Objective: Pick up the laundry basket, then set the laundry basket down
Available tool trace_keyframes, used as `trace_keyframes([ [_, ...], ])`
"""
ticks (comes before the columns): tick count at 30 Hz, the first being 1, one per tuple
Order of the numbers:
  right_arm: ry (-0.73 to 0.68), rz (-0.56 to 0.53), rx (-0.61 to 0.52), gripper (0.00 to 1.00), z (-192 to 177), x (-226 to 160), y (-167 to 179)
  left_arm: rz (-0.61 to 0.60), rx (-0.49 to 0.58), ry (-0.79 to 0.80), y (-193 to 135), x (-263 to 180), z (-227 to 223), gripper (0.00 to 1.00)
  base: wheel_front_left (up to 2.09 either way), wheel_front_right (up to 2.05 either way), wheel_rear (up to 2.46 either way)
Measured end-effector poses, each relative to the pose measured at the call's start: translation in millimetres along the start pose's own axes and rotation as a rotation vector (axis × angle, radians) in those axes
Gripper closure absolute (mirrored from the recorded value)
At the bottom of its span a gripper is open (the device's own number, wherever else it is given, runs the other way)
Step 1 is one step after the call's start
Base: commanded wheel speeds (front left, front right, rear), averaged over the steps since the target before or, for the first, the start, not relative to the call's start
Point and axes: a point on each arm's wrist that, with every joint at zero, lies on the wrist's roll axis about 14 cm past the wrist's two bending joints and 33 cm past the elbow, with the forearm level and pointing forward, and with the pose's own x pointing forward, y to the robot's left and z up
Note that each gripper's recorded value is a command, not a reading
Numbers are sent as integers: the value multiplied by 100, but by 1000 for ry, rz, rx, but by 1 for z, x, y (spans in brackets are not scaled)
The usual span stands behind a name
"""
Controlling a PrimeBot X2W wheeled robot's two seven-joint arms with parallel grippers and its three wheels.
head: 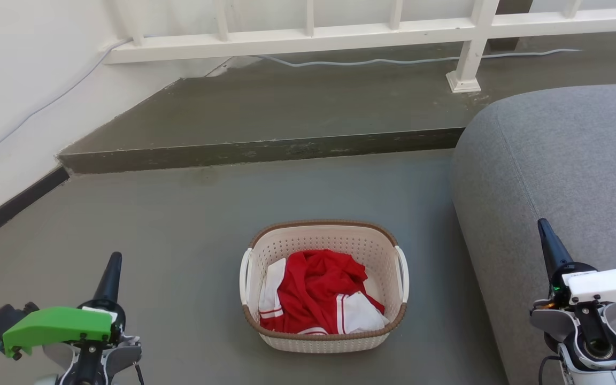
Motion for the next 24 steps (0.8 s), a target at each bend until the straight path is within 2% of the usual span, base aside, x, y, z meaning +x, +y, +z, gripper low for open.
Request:
trace_keyframes([
  [19,-22,41,266,100,10,0,6,-51,-224,-31,-8,-2,18,100,0,0,0],
  [24,-27,43,281,100,11,0,6,-55,-247,-42,-8,-3,21,100,0,0,0],
])
